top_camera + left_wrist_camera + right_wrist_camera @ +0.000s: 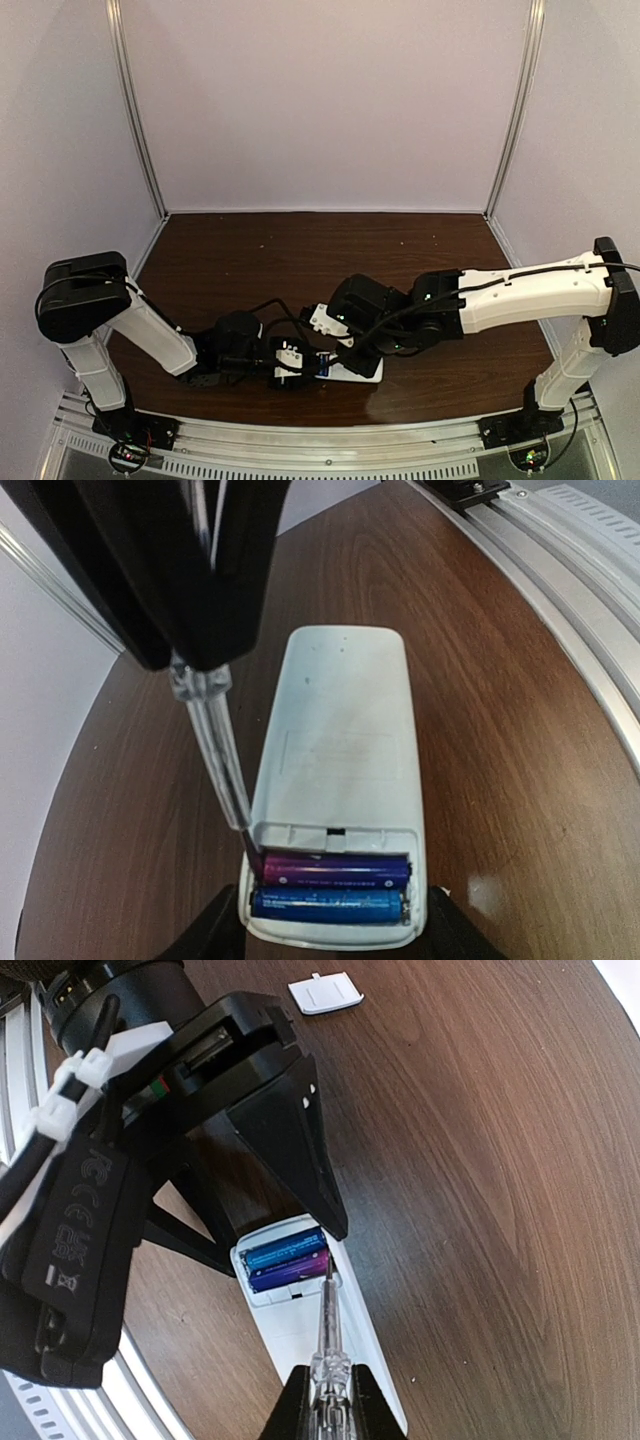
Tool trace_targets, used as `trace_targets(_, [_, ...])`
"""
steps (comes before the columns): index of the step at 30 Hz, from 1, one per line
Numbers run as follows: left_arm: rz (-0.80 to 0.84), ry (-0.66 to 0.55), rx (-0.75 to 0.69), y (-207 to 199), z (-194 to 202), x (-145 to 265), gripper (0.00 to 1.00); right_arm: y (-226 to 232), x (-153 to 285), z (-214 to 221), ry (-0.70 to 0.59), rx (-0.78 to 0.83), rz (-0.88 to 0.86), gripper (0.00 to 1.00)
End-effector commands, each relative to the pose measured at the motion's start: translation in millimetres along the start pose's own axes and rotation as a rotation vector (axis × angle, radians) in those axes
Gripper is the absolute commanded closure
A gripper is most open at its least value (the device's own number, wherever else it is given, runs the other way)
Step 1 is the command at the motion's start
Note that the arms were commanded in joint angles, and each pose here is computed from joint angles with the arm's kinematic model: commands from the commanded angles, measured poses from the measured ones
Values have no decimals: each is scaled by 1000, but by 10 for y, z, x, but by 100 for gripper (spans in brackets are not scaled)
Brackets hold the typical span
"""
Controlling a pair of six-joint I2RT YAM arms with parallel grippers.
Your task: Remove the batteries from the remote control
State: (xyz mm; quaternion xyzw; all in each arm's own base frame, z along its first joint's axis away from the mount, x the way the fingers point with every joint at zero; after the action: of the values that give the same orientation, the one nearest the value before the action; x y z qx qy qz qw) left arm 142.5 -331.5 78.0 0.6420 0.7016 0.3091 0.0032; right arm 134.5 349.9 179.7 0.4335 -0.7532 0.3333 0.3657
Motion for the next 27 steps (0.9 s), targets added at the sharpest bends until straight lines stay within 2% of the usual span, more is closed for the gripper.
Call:
trace_targets(1, [-42,-101,-41,104,-222,16,100,-65,-75,111,91,12,54,100])
trace_targets(27, [-126,-46,-69,185,-143,7,100,-51,-201,28,207,15,74,100])
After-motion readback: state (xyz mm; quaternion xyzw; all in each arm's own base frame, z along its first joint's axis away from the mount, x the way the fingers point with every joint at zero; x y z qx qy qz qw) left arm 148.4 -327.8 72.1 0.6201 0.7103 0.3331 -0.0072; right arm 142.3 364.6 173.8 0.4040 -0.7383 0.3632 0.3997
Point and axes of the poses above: each gripper's point midway between its finger pads, its own x axis back along the fingers, its own y axis along the line the jaws close on, z = x × y, the point moved 6 cm from there along x, back along the fingers, and after that the axes turned 3 degrees about x, right-handed, at the moved point
